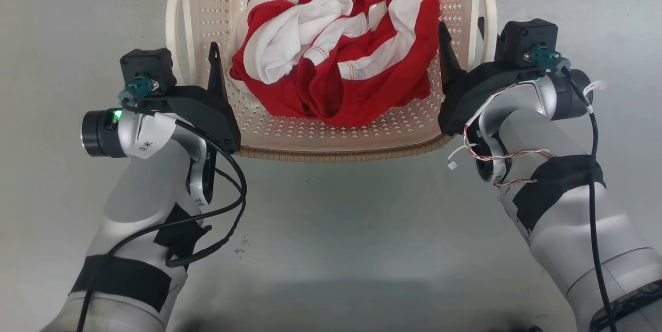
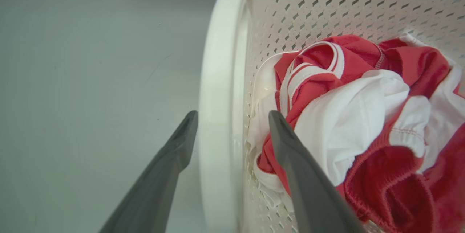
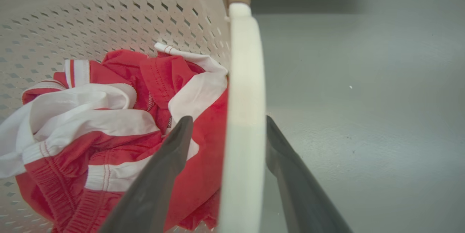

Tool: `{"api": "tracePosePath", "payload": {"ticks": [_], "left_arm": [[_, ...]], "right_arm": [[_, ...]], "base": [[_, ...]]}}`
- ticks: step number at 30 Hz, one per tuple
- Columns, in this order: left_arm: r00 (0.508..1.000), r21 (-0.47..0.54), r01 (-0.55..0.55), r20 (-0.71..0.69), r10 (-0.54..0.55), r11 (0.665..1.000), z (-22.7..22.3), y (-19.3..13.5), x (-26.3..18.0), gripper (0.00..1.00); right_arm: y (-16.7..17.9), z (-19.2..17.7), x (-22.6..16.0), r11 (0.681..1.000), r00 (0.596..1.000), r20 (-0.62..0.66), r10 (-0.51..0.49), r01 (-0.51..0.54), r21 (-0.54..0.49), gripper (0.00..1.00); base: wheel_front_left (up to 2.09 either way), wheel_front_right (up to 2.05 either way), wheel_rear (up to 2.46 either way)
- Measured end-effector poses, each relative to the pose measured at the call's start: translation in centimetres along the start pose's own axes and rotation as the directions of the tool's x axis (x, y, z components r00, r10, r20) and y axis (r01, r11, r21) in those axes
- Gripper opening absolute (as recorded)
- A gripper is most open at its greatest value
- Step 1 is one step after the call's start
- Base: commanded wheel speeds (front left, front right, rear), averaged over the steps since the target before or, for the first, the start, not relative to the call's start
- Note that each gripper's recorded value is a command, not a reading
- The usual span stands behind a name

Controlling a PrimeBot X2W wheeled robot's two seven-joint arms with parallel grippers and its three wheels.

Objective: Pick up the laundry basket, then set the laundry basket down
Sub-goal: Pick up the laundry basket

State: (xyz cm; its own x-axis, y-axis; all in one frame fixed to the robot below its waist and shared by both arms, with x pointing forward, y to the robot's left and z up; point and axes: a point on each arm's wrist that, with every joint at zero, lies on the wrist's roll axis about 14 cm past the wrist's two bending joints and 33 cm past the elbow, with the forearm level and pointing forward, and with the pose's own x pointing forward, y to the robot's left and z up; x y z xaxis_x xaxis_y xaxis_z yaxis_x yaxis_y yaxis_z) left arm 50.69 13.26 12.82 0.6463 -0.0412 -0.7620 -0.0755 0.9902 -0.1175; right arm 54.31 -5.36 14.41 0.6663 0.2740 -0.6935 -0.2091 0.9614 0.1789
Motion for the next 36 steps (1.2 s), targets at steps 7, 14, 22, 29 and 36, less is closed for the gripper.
{"api": "tracePosePath", "payload": {"ticks": [7,14,22,29,36], "left_arm": [[1.0,0.002,0.006,-0.02,-0.006,1.0,-0.6,-0.3,-0.2,1.0],[1.0,0.004,0.016,-0.014,-0.016,1.0,-0.1,-0.7,0.1,0.35],[0.999,0.015,0.025,-0.021,-0.025,1.0,-0.3,-0.9,0.0,0.0],[0.999,0.007,0.03,-0.031,-0.03,1.0,-0.3,-1.2,-0.4,0.0],[0.999,0.017,0.045,-0.021,-0.044,0.999,0.4,-1.8,-1.1,0.0]], "right_arm": [[0.4,-0.3,-0.1,1.0,1.0,-0.014,0.011,-0.011,-0.004,0.82],[0.5,-0.1,0.1,1.0,1.0,-0.017,0.017,-0.017,-0.006,0.49],[-0.3,0.0,0.0,1.0,1.0,-0.023,-0.007,0.007,-0.002,0.0],[-0.4,0.2,-0.5,1.0,1.0,-0.025,-0.012,0.012,-0.005,0.0],[-0.3,0.4,-1.5,1.0,1.0,-0.022,-0.017,0.017,0.002,0.0]], "base": [[0.0,0.0,0.0],[0.0,0.0,0.0],[0.0,0.0,0.0],[0.0,0.0,0.0],[0.0,0.0,0.0]]}}
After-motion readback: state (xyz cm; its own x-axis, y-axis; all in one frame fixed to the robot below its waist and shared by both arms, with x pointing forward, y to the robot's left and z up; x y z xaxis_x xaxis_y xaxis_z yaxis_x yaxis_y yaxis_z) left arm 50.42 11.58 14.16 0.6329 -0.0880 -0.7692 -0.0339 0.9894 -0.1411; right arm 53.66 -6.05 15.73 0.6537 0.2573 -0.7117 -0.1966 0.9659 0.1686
